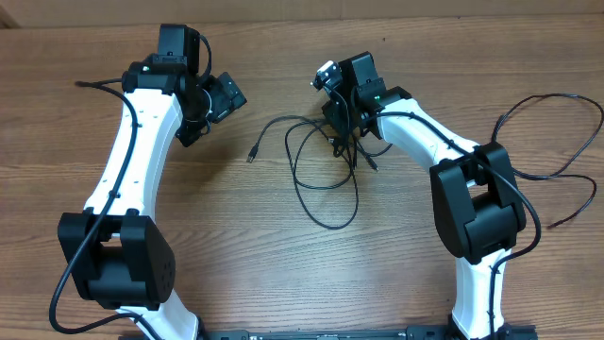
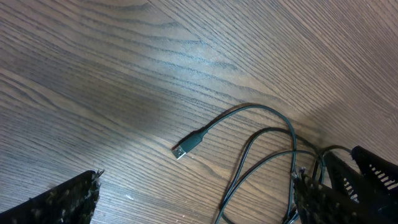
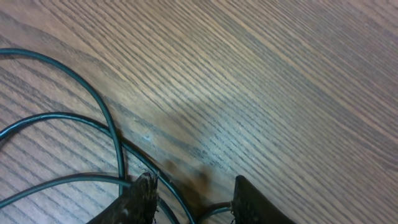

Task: Untangle cables

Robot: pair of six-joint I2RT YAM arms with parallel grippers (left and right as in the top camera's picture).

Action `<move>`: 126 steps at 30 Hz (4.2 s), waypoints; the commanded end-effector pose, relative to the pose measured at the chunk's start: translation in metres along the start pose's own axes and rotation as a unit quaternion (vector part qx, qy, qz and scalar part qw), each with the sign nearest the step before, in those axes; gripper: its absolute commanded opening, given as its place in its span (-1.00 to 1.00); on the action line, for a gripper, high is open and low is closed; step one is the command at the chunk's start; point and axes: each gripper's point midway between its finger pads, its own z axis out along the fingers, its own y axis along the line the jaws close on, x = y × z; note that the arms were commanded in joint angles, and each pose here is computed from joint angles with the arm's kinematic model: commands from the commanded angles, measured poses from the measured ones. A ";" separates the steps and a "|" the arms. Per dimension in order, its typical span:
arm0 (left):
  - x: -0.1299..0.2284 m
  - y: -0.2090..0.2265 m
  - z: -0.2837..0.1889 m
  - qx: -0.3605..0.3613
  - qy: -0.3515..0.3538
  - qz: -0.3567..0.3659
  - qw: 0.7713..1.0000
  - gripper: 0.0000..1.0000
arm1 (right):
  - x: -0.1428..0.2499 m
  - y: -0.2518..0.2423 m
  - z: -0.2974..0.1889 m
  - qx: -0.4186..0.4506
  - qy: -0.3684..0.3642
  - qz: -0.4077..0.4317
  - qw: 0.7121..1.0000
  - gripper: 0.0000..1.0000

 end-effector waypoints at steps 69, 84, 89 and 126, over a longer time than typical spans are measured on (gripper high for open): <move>0.002 -0.002 0.000 0.002 0.002 0.011 1.000 0.99 | 0.036 0.000 0.025 -0.038 0.057 0.023 0.997 0.12; 0.002 -0.002 0.000 0.002 0.002 0.011 1.000 0.99 | 0.052 0.004 0.040 -0.045 0.077 0.026 0.996 -0.49; 0.002 -0.002 0.000 0.002 0.002 0.011 1.000 0.99 | 0.040 0.000 0.034 -0.040 0.064 0.024 0.997 -0.93; 0.002 -0.002 0.000 0.002 0.002 0.011 1.000 0.99 | -0.196 -0.043 -0.346 0.129 -0.419 -0.013 0.899 -0.93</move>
